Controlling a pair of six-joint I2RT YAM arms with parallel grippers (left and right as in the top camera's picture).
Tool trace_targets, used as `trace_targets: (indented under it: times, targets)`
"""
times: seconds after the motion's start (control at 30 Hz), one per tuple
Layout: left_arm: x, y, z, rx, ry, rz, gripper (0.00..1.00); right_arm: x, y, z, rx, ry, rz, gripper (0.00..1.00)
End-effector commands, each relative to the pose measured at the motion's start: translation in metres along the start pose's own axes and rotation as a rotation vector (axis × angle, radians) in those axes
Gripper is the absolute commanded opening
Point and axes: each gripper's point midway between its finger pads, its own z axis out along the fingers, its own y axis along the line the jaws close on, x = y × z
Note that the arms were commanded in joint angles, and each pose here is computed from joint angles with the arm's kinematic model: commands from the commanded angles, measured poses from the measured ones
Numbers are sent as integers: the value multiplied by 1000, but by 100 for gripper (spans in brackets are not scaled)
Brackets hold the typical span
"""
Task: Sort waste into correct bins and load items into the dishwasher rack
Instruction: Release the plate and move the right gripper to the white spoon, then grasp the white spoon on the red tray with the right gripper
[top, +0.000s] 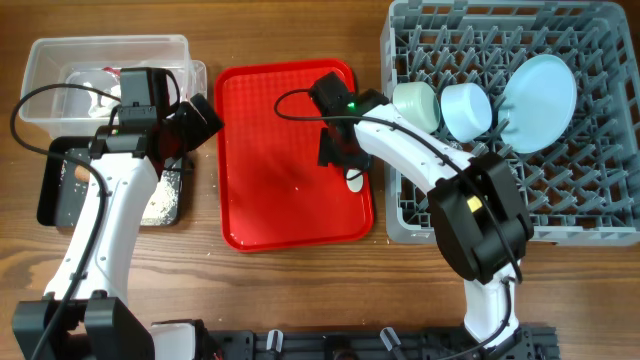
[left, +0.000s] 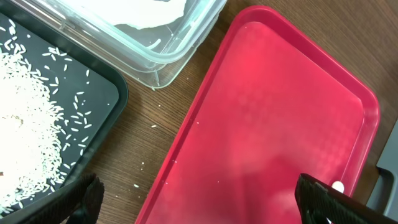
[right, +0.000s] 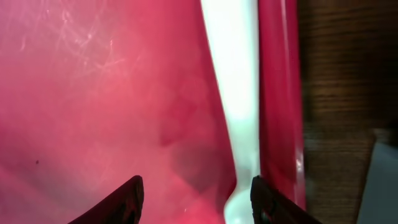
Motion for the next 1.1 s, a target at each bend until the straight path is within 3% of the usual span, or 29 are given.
trace_targets:
  times: [0.0, 0.23, 0.5, 0.67, 0.77, 0.9, 0.93, 0.97, 1.07]
  targets:
    - [-5, -6, -7, 21, -20, 27, 100, -11, -12, 0, 63, -58, 39, 55]
    - [-5, -6, -7, 21, -20, 27, 100, -13, -17, 14, 67, -38, 33, 47]
    - [-5, -6, -7, 21, -20, 27, 100, -10, -10, 20, -6, 17, -16, 17]
    - [-5, -6, -7, 21, -20, 27, 100, -9, -5, 23, -11, 13, -48, 16]
    - [-5, -6, -7, 21, -20, 27, 100, -9, -5, 27, 1, 29, -48, 24]
    - [-5, -6, -7, 21, -20, 27, 100, -8, -4, 39, 36, 87, -56, 24]
    - [-5, -6, -7, 21, -20, 27, 100, -9, -4, 38, 35, 85, -56, 20]
    - [-5, -6, -7, 21, -20, 27, 100, -12, -1, 37, 29, 76, -54, 10]
    - [-5, -6, -7, 21, -20, 27, 100, -13, 1, 36, 15, 76, -52, 9]
